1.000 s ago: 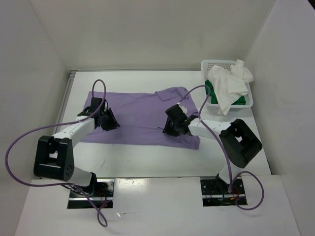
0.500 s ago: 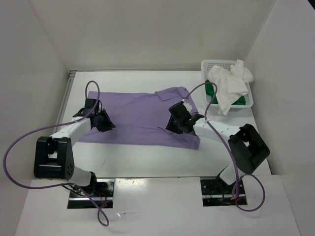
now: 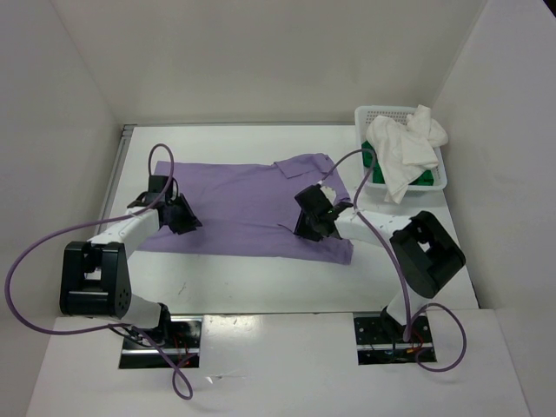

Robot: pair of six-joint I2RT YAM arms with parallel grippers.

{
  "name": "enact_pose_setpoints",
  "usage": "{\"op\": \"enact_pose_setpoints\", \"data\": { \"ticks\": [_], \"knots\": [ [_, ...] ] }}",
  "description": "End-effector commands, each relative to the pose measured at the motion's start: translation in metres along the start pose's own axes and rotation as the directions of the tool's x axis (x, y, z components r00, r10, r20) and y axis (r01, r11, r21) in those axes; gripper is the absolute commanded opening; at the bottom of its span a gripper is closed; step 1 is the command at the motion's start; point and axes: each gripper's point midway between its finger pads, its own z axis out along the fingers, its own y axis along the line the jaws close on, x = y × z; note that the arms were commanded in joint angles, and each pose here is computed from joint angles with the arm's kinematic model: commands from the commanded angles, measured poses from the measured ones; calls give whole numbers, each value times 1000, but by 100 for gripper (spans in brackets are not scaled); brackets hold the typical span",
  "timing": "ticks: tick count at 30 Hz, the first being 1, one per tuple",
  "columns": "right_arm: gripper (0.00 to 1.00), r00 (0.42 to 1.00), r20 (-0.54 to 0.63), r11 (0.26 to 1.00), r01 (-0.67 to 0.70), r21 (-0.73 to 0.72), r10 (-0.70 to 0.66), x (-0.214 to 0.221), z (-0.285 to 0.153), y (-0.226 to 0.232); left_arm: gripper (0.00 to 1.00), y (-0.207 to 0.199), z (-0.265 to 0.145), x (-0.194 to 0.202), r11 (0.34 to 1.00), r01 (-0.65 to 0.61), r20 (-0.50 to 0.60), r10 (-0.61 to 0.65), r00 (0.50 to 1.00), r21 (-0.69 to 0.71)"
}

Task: Fold and stack the t-shirts
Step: Fold the flattened T-shirt at the center of the board.

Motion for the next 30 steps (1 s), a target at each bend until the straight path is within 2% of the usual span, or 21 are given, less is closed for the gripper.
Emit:
{"op": "enact_pose_setpoints", "data": {
  "ticks": [1, 6, 21, 30],
  "knots": [
    [38, 1000, 26, 1000, 16, -6, -15, -11, 2, 7, 33, -2, -1, 0, 1000, 9, 8, -9, 1000, 23],
    [37, 999, 34, 1000, 23, -17, -22, -16, 6, 15, 33, -2, -1, 0, 1000, 9, 8, -9, 1000, 23],
    [16, 995, 75, 997, 68, -32, -65, -36, 6, 32, 33, 1, 1, 0, 1000, 10, 6, -10, 1000, 10],
    [15, 984, 111, 989, 141, -34, -137, -60, 29, 62, 33, 5, 2, 6, 1000, 14, -10, -14, 1000, -1]
  ]
}}
